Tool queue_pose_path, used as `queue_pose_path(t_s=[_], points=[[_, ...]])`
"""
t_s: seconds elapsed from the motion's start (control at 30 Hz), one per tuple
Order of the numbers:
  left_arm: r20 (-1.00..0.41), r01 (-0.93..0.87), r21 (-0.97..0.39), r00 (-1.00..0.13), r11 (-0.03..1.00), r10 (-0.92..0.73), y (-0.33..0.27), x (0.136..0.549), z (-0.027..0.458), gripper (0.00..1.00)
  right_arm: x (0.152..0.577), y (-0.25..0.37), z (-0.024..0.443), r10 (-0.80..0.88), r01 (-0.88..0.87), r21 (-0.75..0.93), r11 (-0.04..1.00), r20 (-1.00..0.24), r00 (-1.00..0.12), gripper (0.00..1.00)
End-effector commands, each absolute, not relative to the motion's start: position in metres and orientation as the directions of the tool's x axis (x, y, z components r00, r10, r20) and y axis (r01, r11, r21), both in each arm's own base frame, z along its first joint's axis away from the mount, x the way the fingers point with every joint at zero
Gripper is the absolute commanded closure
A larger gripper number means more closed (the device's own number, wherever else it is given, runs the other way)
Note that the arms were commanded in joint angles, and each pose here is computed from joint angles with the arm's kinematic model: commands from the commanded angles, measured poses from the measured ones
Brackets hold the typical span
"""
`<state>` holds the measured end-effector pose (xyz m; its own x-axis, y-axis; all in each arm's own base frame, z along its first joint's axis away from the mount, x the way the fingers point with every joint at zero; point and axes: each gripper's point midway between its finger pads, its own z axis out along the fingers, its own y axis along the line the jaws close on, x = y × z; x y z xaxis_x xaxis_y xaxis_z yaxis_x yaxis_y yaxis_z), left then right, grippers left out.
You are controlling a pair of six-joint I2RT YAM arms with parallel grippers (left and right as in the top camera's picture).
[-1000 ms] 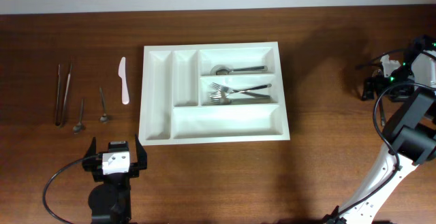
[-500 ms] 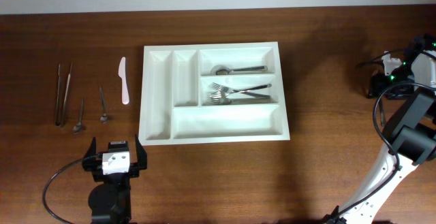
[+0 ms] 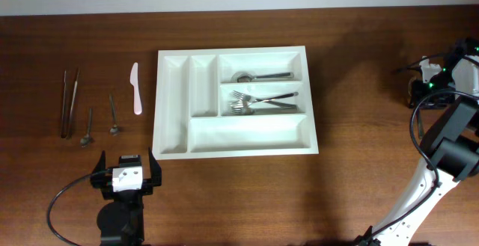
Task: Pack container
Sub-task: 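Lower the right gripper onto the spoon's neck and close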
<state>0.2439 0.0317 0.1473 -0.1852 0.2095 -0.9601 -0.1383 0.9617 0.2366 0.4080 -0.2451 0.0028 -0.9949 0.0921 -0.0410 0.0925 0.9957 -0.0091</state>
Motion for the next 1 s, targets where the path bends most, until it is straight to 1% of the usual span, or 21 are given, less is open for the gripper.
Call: queue_pose_path(t_s=[0.0, 0.27, 0.33, 0.4, 0.87, 0.97], points=[[-0.959, -0.124, 0.243, -0.178, 0.962, 0.219, 0.0289, 0.2442, 0.1470, 0.01, 0.4031, -0.2447, -0.0084, 0.097, 0.097, 0.010, 0.995, -0.021, -0.995, 0.72], [-0.959, -0.124, 0.243, -0.178, 0.962, 0.219, 0.0289, 0.2442, 0.1470, 0.01, 0.4022, -0.2462, -0.0084, 0.097, 0.097, 0.001, 0.995, -0.017, -0.995, 0.74], [-0.959, -0.124, 0.243, -0.178, 0.962, 0.219, 0.0289, 0.2442, 0.1470, 0.01, 0.4011, -0.2482, -0.0084, 0.097, 0.097, -0.012, 0.995, -0.011, -0.995, 0.78], [-0.959, -0.124, 0.243, -0.178, 0.962, 0.219, 0.0289, 0.2442, 0.1470, 0.01, 0.4004, -0.2491, -0.0084, 0.097, 0.097, -0.017, 0.995, -0.008, -0.995, 0.80], [-0.959, -0.124, 0.243, -0.178, 0.962, 0.219, 0.0289, 0.2442, 0.1470, 0.01, 0.4006, -0.2491, -0.0084, 0.097, 0.097, -0.018, 0.995, -0.008, -0.995, 0.81], [-0.959, -0.124, 0.243, -0.178, 0.962, 0.219, 0.0289, 0.2442, 0.1470, 0.01, 0.4008, -0.2492, -0.0084, 0.097, 0.097, -0.018, 0.995, -0.009, -0.995, 0.86]])
